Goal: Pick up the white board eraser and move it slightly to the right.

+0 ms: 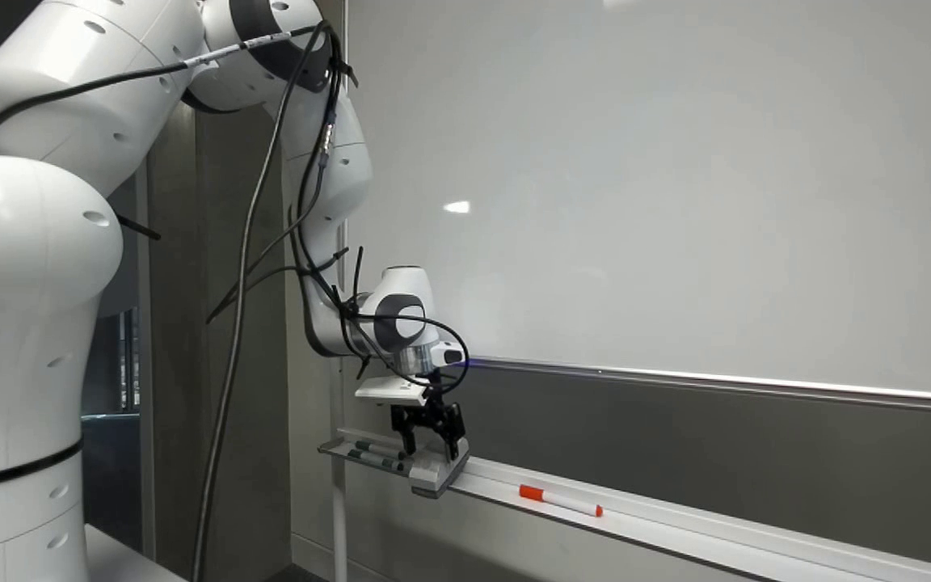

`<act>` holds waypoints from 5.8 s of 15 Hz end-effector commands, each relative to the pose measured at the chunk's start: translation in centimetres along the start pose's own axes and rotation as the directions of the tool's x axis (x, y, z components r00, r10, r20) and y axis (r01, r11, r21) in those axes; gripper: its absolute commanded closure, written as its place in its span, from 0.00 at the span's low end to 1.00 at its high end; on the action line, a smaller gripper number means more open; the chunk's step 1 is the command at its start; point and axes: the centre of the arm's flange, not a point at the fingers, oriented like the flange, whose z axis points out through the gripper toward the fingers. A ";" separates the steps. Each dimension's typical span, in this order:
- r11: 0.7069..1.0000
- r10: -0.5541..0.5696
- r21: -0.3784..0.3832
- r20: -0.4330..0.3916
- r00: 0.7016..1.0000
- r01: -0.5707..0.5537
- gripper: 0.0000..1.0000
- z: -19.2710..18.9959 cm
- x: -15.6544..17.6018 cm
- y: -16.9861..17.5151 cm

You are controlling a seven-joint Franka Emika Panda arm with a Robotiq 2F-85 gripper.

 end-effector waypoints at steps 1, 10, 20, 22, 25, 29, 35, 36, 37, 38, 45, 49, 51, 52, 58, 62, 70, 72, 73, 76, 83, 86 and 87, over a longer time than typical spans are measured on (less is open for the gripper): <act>1.000 -0.024 0.006 -0.012 1.000 0.024 0.00 1.1 0.3 0.0; 0.999 -0.032 0.007 0.002 0.999 0.032 0.40 2.4 0.1 -0.1; 1.000 -0.025 -0.013 -0.013 1.000 0.025 0.63 -0.1 -0.3 0.2; 1.000 -0.020 -0.015 -0.025 1.000 0.020 0.63 -1.4 -0.3 0.6; 1.000 -0.008 -0.026 -0.048 0.999 0.006 0.63 -3.2 -0.1 1.4; 0.998 0.008 -0.061 -0.070 0.998 -0.012 0.63 -5.0 -0.1 3.1; 0.992 0.056 -0.111 -0.064 0.996 -0.063 0.63 -5.2 1.1 8.4; 0.990 0.072 -0.115 -0.059 0.996 -0.078 0.63 -5.0 1.2 9.2; 0.989 0.085 -0.118 -0.054 0.995 -0.091 0.63 -4.8 1.2 9.9; 0.987 0.097 -0.126 -0.048 0.994 -0.102 0.63 -4.6 1.2 10.7; 0.974 0.191 -0.123 -0.020 0.981 -0.192 0.63 -3.5 1.2 16.1; 0.959 0.253 -0.130 -0.001 0.967 -0.251 0.63 -3.5 0.8 19.3; 0.951 0.282 -0.135 0.007 0.959 -0.278 0.63 -3.4 0.9 20.9; 0.948 0.292 -0.137 0.013 0.956 -0.288 0.63 -3.3 0.9 21.6; 0.945 0.316 -0.117 0.100 0.943 -0.305 0.63 -2.2 0.9 24.8; 0.955 0.284 -0.135 0.149 0.947 -0.265 0.63 -1.8 1.4 26.0; 0.970 0.205 -0.164 0.155 0.966 -0.179 0.63 -1.2 2.5 27.2; 0.973 0.188 -0.165 0.157 0.970 -0.162 0.63 -0.9 2.6 27.6; 0.975 0.179 -0.164 0.159 0.971 -0.152 0.63 -0.8 2.6 27.7; 0.979 0.151 -0.164 0.172 0.973 -0.123 0.63 -0.3 2.6 28.5; 0.978 0.136 -0.180 0.174 0.975 -0.104 0.63 0.7 2.4 29.9; 0.980 0.112 -0.177 0.127 0.986 -0.088 0.63 0.3 2.6 29.2; 0.981 0.111 -0.169 0.111 0.988 -0.091 0.63 0.2 2.7 29.0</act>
